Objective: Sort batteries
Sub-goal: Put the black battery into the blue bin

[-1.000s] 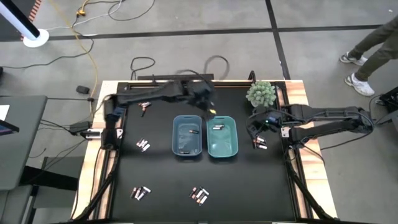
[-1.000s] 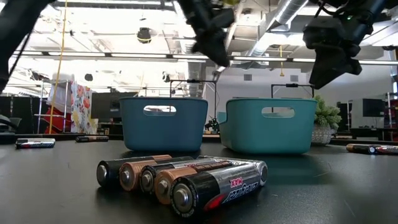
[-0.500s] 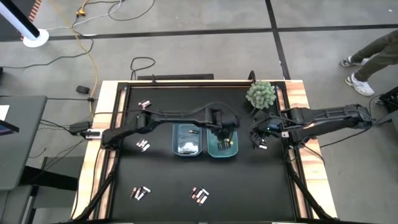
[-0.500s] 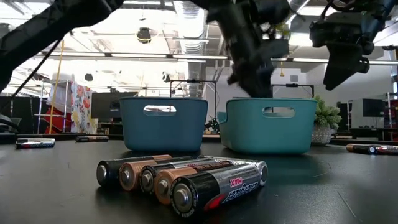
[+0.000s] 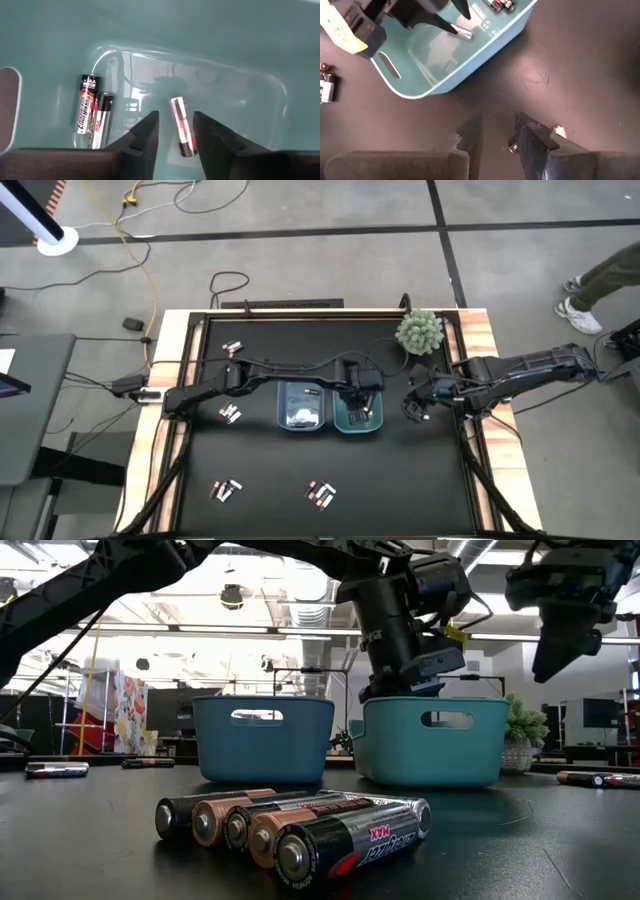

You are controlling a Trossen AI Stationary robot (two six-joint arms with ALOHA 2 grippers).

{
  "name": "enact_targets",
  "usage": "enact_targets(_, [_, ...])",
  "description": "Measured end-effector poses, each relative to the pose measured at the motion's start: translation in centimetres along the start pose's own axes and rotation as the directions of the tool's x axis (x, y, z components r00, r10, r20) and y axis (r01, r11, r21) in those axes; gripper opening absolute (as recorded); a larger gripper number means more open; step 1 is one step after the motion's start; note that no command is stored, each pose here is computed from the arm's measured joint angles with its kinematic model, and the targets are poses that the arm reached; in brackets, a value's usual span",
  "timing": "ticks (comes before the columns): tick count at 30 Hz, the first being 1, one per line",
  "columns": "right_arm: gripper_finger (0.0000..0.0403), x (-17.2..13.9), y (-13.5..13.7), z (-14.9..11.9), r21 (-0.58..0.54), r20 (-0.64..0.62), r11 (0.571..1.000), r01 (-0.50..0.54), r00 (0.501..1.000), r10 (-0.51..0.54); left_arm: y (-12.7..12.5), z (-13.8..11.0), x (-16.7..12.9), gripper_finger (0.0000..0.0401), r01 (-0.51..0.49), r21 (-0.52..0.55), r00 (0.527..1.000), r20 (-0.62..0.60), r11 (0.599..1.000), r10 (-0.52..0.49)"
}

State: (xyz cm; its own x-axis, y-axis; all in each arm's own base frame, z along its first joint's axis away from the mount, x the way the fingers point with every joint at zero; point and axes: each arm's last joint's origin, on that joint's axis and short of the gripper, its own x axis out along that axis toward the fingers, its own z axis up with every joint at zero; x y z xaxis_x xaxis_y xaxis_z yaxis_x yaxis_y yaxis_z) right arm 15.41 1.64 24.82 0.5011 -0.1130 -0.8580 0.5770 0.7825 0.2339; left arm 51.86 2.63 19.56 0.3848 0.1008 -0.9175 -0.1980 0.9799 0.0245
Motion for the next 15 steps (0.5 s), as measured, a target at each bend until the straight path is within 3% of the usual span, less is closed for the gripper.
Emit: enact_targets(15, [0.0127, -0.1, 0.3, -0.5, -0.022, -0.019, 1.0, -0.007, 1.0, 0.006, 0.1, 0.3, -1.4, 0.0136, 0.003, -0.057, 1.0, 0.018, 0.998, -0.002])
